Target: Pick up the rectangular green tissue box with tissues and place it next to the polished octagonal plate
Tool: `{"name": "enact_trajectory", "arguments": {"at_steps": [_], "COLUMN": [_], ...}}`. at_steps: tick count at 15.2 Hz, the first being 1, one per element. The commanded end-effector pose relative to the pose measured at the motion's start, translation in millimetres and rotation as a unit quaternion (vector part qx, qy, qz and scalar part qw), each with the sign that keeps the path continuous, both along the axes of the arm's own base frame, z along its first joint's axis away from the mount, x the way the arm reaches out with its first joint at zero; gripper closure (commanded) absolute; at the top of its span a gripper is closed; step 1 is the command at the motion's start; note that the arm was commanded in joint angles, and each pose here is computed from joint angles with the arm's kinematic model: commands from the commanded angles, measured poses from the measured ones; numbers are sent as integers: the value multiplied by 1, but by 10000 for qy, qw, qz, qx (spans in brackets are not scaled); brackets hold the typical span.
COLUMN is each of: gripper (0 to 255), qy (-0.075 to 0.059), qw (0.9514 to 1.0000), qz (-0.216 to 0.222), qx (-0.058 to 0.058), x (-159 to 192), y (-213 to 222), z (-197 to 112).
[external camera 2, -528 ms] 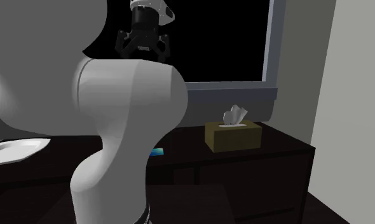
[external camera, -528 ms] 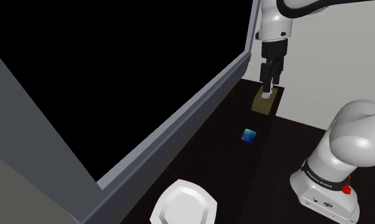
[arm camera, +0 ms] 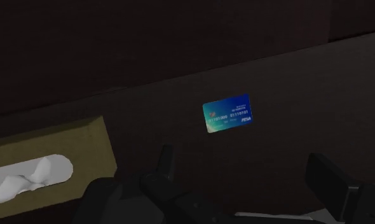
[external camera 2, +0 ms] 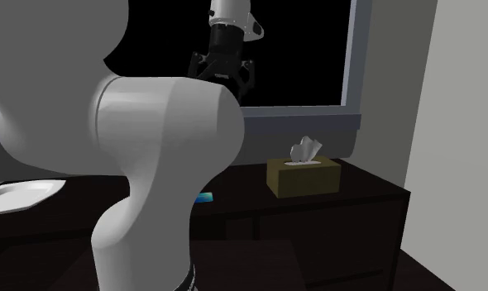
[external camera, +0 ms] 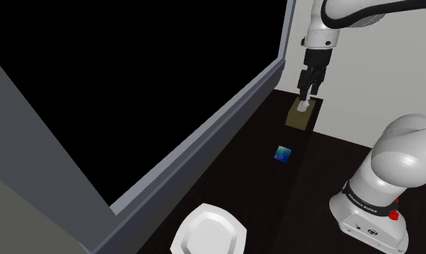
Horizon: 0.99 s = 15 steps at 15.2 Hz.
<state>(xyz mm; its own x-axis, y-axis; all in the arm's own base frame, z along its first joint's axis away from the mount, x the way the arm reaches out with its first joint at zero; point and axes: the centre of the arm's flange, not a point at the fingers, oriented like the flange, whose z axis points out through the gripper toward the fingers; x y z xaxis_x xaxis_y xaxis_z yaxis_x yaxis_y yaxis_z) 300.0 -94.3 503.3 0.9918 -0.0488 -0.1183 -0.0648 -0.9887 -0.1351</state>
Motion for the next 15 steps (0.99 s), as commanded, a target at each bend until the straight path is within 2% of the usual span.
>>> {"name": "enact_trajectory", "arguments": {"at_steps": [1, 4, 8, 11, 15], "gripper": [0, 0, 0, 0, 0], "qy": [-196, -471, -836, -1108, -1468], "qw": [9996, 9976, 9922, 9863, 9757], "qz": [-183, -451, -808, -1074, -1426], "qx": [96, 244, 441, 587, 781], "x": [-1, -2, -6, -11, -18], "y": [-27, -67, -120, -159, -209], "z": [-10, -26, -49, -68, -95]}}
